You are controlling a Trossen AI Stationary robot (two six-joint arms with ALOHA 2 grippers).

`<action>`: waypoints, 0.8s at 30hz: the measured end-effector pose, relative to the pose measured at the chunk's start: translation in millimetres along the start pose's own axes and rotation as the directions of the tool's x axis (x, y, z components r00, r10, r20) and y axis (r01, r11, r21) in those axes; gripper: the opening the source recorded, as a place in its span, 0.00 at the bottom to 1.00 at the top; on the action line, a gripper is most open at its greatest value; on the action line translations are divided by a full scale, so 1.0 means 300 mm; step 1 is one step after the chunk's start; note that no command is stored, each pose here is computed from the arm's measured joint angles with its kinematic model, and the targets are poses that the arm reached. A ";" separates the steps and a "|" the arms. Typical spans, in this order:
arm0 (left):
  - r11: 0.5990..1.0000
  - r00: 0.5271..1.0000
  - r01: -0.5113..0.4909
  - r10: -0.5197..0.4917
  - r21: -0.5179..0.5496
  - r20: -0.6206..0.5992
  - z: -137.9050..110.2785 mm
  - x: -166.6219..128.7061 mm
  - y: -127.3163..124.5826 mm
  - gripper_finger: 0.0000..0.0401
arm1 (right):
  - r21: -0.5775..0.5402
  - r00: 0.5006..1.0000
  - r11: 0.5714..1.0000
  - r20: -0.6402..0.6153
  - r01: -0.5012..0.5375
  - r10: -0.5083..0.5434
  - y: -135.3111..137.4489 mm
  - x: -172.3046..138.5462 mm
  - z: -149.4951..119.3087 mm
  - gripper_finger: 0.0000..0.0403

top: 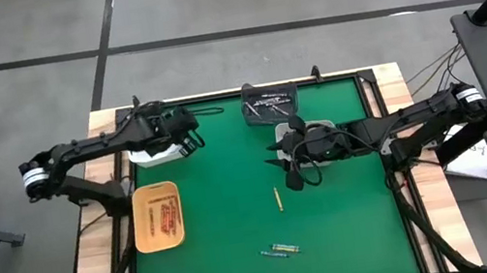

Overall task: Sort crayons
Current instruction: Put the green crayon into the gray bin

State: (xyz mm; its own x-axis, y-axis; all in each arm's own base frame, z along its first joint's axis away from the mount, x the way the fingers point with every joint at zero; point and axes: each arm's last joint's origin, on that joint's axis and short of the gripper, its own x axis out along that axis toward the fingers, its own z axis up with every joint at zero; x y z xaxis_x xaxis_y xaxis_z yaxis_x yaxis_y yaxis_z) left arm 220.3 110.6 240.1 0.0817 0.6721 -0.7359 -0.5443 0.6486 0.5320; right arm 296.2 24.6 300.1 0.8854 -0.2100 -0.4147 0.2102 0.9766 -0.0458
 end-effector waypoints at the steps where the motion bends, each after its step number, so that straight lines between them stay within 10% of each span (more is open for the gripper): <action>1: 1.000 1.000 0.011 -0.011 -0.019 0.029 0.003 -0.025 -0.008 0.23 | 0.013 1.000 1.000 -0.008 -0.001 0.001 0.000 0.000 -0.003 0.38; 24: 0.934 0.751 0.333 -0.180 -0.129 0.635 -0.060 -0.472 -0.370 0.23 | 0.278 0.976 0.943 -0.072 -0.180 0.208 0.023 0.000 -0.013 0.34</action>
State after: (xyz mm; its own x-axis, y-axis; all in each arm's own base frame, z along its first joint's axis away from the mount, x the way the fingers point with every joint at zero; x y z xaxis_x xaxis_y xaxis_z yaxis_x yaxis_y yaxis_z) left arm 254.0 -63.1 277.8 0.6897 0.6148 -0.3826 -0.5891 0.7836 0.1972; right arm 295.9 31.5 296.3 0.8774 0.0011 -0.4797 0.1543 0.9462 0.2845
